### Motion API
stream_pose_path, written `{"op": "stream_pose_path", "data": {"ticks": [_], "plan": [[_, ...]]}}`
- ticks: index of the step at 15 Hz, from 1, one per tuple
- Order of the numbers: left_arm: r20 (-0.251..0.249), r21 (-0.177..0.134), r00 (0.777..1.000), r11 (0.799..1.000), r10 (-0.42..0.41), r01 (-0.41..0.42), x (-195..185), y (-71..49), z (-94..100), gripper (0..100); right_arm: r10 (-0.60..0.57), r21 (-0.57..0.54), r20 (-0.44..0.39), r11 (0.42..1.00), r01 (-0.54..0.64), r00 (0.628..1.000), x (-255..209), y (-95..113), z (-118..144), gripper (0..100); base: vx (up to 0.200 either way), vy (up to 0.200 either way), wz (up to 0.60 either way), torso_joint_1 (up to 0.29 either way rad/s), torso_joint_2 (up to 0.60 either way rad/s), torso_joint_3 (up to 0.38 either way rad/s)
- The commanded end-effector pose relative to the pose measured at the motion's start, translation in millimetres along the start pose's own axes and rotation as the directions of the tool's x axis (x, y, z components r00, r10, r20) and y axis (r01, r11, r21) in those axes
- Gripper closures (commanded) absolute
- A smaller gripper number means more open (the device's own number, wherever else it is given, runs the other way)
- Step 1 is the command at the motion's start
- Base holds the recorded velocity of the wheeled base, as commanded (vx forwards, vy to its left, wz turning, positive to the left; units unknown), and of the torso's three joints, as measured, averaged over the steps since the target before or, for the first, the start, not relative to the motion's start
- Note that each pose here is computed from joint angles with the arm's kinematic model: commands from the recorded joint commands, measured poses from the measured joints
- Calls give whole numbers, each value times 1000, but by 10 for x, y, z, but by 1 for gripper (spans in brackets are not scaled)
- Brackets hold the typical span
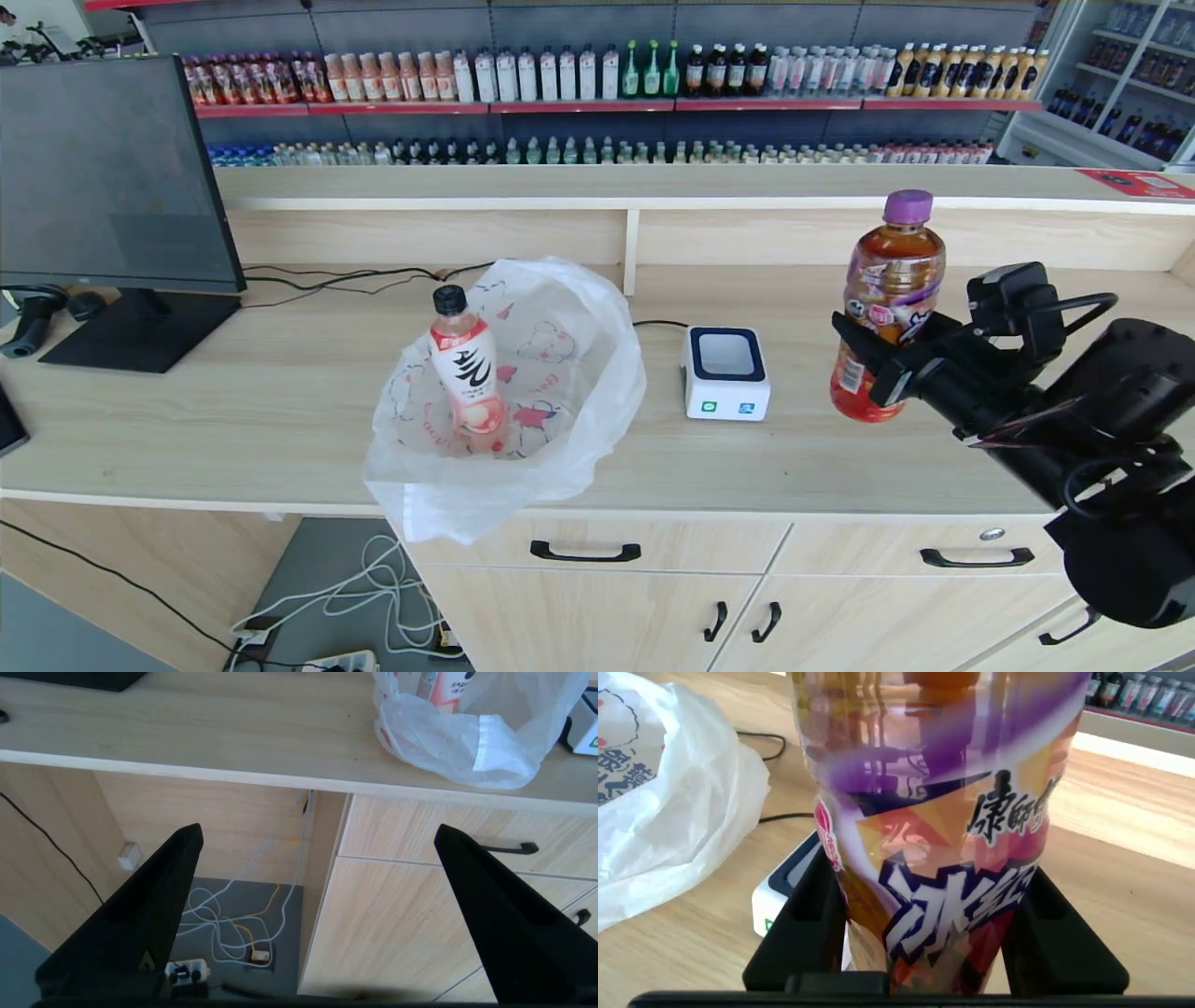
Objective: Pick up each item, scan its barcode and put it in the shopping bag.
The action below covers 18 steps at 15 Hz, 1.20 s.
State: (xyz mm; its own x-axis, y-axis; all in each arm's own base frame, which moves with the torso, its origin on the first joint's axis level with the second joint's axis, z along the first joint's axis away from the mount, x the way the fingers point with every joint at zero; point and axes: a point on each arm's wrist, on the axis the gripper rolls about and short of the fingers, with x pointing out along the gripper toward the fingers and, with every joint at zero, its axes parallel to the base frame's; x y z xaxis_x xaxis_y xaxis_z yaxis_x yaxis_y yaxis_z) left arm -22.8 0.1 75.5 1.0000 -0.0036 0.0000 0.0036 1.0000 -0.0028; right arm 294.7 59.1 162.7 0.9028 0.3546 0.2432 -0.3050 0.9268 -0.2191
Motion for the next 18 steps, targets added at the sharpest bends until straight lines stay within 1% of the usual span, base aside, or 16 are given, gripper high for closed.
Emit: {"op": "stream_pose_path", "data": {"ticks": [1, 3, 4, 6, 8, 10, 15, 16, 17, 18], "plan": [[0, 0, 1000, 1000, 1, -1, 0, 0, 0, 0, -20, 25, 8, 999, 20, 1000, -111, -53, 79, 100, 0, 0, 0, 0, 0, 0], [0, -2, 1000, 1000, 1, -1, 0, 0, 0, 0, -44, 18, 16, 999, 43, 999, -141, -121, 114, 100, 0, 0, 0, 0, 0, 0], [0, -2, 1000, 1000, 1, -1, 0, 0, 0, 0, -65, 13, 19, 998, 65, 998, -142, -186, 117, 100, -200, 0, 0, 2, -2, -2], [0, 0, 1000, 1000, 1, -1, 0, 0, 0, 0, -85, 1, 73, 996, 85, 994, -58, -261, 216, 100, -200, 0, 0, 19, 12, 2], [0, 0, 1000, 1000, 1, -1, 0, 0, 0, 0, -83, 4, 52, 997, 83, 995, -104, -248, 183, 100, 0, 0, 0, 0, 0, 0], [0, 0, 1000, 1000, 1, -1, 0, 0, 0, 0, -85, 3, 56, 996, 85, 995, -110, -253, 197, 100, 0, 0, 0, 0, 0, 0], [0, -3, 1000, 1000, 1, -1, 0, 0, 0, 0, -113, -5, 66, 994, 114, 991, -115, -339, 217, 100, 0, 200, 0, 4, 14, 0], [0, -3, 1000, 1000, 1, -1, 0, 0, 0, 0, -116, -11, 90, 993, 117, 989, -78, -357, 262, 100, 0, 200, 0, 17, 12, -2], [0, -3, 1000, 1000, 1, -1, 0, 0, 0, 0, -117, -12, 94, 993, 118, 989, -75, -360, 273, 100, 0, 200, 0, 12, 2, -7], [0, -3, 1000, 1000, 1, -1, 0, 0, 0, 0, -114, -9, 83, 993, 115, 990, -108, -343, 260, 100, 0, 200, 0, -2, -2, 2]]}}
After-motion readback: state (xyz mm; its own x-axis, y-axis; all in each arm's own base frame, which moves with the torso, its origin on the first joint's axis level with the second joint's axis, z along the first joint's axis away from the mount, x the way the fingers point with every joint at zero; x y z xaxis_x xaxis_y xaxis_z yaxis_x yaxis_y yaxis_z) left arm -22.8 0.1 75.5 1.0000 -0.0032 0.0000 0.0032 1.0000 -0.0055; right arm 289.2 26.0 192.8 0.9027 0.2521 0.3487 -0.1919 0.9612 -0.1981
